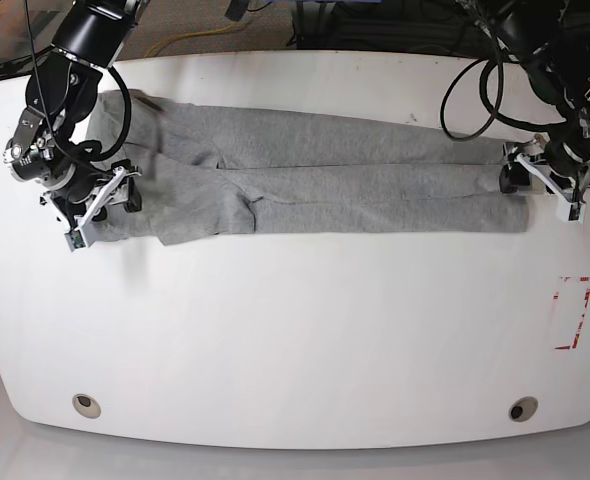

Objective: Fold the T-shirt properly
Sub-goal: 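Lay the folded hem down and open both grippers, then move the left gripper to the middle of the folded strip and grasp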

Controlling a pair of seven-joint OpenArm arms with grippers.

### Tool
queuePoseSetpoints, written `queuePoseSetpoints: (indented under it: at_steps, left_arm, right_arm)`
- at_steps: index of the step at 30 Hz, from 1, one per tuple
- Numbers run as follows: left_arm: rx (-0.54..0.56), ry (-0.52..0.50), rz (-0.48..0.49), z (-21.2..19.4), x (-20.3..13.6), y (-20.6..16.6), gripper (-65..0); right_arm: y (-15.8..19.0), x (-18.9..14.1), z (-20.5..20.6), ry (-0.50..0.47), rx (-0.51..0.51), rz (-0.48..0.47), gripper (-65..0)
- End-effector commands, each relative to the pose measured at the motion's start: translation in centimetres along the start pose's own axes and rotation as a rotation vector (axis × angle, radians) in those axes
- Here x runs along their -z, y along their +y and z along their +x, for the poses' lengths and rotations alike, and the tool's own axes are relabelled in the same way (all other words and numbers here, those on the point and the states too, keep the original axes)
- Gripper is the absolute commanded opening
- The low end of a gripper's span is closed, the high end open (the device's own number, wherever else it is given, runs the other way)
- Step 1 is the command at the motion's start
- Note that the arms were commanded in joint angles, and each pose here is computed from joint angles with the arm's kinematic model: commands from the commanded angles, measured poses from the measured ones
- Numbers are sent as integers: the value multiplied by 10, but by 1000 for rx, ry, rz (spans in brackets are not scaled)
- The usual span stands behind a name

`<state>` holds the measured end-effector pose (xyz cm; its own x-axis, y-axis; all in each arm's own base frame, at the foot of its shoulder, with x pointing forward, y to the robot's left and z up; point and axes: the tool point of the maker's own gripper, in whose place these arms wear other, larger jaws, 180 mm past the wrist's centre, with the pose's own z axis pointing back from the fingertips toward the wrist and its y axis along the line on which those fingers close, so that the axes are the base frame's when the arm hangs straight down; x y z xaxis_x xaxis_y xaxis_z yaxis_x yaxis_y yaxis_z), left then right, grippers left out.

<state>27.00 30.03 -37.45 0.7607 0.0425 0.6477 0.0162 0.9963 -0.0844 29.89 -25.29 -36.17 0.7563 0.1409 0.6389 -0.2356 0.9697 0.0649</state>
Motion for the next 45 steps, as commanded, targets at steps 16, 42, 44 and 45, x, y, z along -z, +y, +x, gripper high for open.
queuePoseSetpoints:
  at_steps: [16,42,44,45]
  left_arm:
    - [-63,32,-174,-4,34,-18,-174]
    - [308,-82,-214,38,-14,-108,-619]
    - [339,-82,-263,38,-13,-133,-619]
    - [349,-85,-282,38,-13,-143,-619]
  right_arm:
    - [6,-1,9,-46,-4,14,-265]
    - [5,49,-59,115,71,36,-265]
    - [5,49,-59,114,71,37,-265]
    - [5,49,-59,114,71,37,-265]
